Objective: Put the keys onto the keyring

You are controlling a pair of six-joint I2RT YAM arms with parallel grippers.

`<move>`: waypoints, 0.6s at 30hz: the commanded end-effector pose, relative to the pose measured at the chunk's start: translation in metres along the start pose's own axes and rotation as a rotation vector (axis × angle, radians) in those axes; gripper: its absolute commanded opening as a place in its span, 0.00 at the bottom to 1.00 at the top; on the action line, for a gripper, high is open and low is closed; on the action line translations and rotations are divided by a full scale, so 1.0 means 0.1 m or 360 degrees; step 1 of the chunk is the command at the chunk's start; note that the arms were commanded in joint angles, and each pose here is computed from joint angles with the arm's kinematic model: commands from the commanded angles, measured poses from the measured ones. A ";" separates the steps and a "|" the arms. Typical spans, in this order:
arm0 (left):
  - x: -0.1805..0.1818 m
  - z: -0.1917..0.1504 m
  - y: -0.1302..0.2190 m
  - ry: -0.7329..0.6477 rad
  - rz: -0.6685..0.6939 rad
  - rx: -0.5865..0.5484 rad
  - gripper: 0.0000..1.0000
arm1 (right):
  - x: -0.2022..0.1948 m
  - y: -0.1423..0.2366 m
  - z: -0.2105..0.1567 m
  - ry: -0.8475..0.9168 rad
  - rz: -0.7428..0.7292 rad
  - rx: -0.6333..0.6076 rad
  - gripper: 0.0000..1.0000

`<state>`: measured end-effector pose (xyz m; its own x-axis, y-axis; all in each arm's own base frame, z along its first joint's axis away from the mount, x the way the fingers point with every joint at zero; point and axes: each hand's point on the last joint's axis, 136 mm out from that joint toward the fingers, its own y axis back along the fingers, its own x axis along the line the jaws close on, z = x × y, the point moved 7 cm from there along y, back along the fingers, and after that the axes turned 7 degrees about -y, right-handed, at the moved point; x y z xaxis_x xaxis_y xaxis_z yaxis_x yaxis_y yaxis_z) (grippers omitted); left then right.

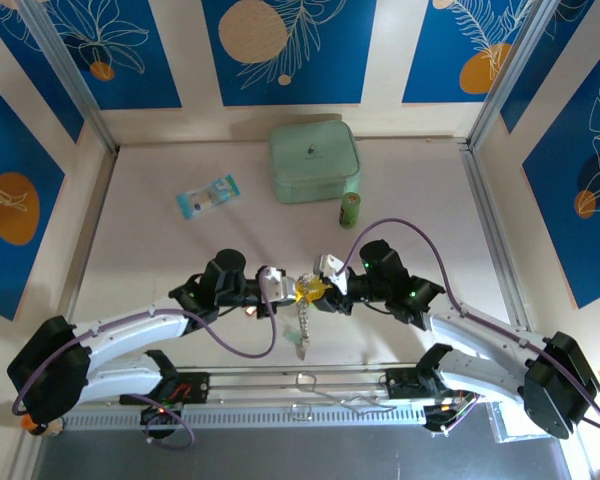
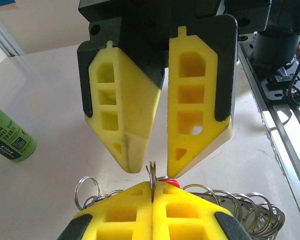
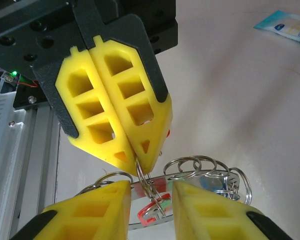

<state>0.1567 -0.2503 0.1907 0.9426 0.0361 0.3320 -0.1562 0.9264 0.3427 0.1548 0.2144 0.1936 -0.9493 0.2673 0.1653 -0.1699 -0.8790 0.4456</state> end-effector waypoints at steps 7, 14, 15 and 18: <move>0.01 0.07 0.01 -0.0012 0.0004 -0.0091 0.00 | 0.01 -0.02 0.11 0.0015 0.0080 -0.0051 0.18; 0.02 0.08 0.01 -0.0013 0.0006 -0.0091 0.00 | 0.01 -0.03 0.12 0.0019 0.0101 -0.0045 0.04; 0.02 0.07 0.01 -0.0015 0.0009 -0.0084 0.00 | 0.01 -0.03 0.13 0.0021 0.0102 -0.0040 0.02; 0.03 0.06 0.01 -0.0023 0.0019 -0.0029 0.15 | 0.02 -0.01 0.14 0.0042 0.0101 -0.0005 0.00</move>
<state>0.1568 -0.2494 0.1888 0.9446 0.0421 0.3254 -0.1594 0.9257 0.3430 0.1553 0.2173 0.1904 -0.9547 0.2356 0.1820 -0.1313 -0.8819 0.4527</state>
